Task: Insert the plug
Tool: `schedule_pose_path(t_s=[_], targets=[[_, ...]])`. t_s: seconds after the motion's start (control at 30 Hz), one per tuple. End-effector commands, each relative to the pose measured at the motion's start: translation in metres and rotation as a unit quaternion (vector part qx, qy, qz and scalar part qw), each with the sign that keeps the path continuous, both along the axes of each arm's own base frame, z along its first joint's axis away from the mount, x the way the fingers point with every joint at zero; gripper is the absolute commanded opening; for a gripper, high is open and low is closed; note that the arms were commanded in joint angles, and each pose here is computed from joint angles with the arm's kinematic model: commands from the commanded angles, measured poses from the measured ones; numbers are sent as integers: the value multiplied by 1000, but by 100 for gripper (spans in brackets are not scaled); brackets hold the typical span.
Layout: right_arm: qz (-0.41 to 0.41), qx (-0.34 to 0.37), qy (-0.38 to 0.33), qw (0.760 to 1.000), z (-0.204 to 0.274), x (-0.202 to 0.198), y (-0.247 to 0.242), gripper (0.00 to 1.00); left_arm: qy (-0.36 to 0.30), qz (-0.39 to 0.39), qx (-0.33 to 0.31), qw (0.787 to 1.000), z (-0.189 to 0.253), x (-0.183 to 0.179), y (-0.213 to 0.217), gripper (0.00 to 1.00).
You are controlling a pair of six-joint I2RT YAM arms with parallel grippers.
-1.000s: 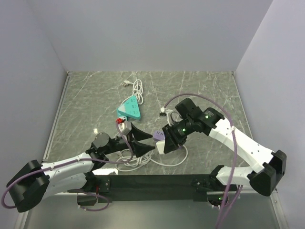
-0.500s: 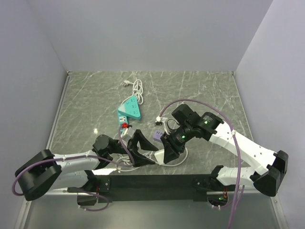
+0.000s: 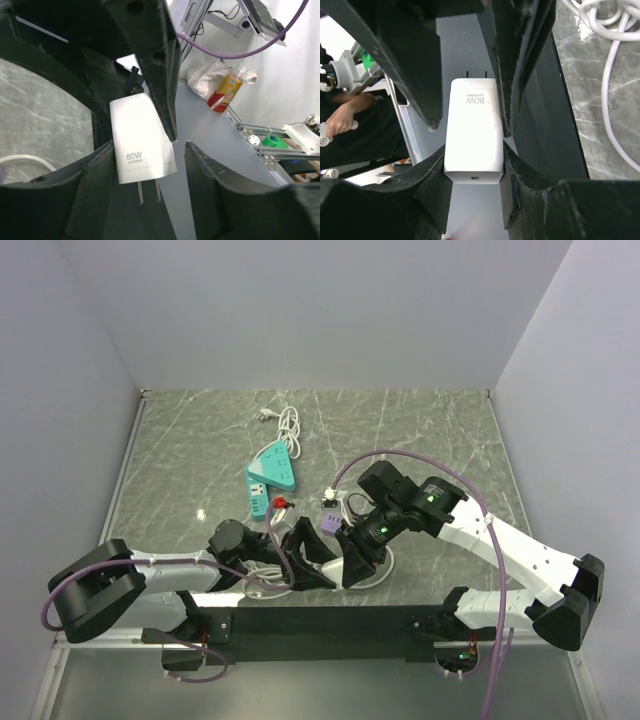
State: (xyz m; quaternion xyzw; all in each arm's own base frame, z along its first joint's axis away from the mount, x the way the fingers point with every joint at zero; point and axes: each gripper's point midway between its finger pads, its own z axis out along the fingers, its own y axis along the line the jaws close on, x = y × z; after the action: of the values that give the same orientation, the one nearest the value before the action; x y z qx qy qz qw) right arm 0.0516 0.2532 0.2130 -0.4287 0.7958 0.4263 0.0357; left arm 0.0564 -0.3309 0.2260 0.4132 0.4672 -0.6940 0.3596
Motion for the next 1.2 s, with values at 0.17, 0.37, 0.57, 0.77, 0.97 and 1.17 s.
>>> schedule_pose_path(t_s=[0.17,0.37,0.57,0.77,0.97,1.17], targets=[[8,32,-36,999,5,3,6,0,-27,-57,-52,997,25,-19,-2,14],[-61,78,-93,991,21,21,12,2,-19,-78,-84,993,32,-29,6,0],[-169,160,-126,964,44,39,16,6,-19,-94,-116,989,43,-37,13,0],[-194,192,-134,953,45,45,19,13,-11,-95,-112,989,42,-35,10,0],[-195,222,-145,944,55,47,22,25,-13,-90,-113,989,40,-35,10,1],[-209,248,-163,932,72,51,17,54,-18,-91,-115,989,42,-37,11,0]])
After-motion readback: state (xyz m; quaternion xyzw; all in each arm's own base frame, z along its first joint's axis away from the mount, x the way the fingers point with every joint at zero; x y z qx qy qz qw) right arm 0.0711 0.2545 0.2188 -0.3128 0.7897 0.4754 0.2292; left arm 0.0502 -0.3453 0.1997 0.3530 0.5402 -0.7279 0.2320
